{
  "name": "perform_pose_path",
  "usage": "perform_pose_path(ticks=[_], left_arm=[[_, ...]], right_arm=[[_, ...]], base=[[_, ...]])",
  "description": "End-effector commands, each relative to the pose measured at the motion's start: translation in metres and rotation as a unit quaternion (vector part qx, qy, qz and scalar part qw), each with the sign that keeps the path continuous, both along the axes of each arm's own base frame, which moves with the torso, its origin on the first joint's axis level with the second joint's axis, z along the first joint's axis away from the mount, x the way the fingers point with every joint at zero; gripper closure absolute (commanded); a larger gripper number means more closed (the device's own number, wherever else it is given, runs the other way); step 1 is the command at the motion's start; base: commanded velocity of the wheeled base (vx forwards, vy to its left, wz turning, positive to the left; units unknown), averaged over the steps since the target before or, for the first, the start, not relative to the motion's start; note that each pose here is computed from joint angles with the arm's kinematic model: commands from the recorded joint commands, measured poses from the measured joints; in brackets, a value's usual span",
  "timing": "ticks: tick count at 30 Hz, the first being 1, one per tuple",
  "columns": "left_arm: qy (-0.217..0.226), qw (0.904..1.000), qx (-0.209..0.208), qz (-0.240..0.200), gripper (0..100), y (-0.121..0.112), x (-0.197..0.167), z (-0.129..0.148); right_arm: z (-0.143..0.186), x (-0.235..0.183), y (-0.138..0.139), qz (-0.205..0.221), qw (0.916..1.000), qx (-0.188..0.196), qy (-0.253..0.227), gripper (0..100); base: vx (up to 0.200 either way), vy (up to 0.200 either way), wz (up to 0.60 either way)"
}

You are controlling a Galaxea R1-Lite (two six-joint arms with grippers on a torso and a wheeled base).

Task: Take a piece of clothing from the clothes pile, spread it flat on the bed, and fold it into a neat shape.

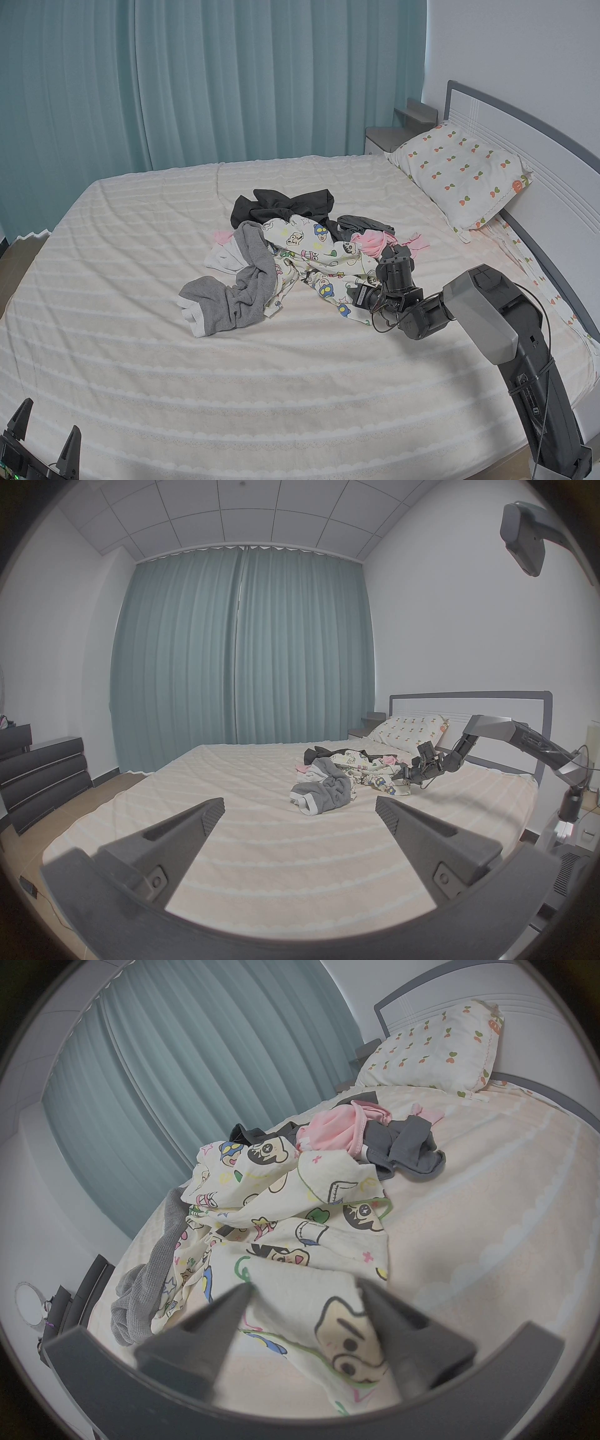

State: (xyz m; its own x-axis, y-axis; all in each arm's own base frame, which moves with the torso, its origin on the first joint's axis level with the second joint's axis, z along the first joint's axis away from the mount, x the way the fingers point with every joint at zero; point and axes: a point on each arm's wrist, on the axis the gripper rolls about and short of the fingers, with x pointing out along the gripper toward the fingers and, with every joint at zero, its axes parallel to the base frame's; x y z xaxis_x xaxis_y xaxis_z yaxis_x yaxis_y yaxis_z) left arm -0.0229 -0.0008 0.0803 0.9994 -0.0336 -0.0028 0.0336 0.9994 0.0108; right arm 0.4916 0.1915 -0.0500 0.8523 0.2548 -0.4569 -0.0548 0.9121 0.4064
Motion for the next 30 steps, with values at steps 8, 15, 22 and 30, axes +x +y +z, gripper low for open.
perform_pose_path(ticks=[8, 15, 22, 30], left_arm=[[0.001, 1.0, 0.0, 0.0, 0, 0.0, 0.0, -0.005], [0.0, 1.0, 0.0, 0.0, 0, 0.0, 0.0, -0.005], [0.001, 1.0, 0.0, 0.0, 0, 0.0, 0.0, -0.005], [0.001, 1.0, 0.0, 0.0, 0, 0.0, 0.0, -0.005]], right_arm=[[0.011, -0.01, 0.004, -0.003, 0.9997, 0.021, 0.011, 100], [0.045, -0.047, -0.02, 0.018, 0.9983, 0.029, 0.048, 100], [0.064, -0.089, -0.038, 0.061, 0.9956, 0.061, 0.038, 100], [0.069, -0.138, -0.057, 0.109, 0.9895, 0.079, 0.053, 100]], base=[[0.0, 0.0, 0.0], [0.0, 0.0, 0.0], [0.0, 0.0, 0.0], [0.0, 0.0, 0.0]])
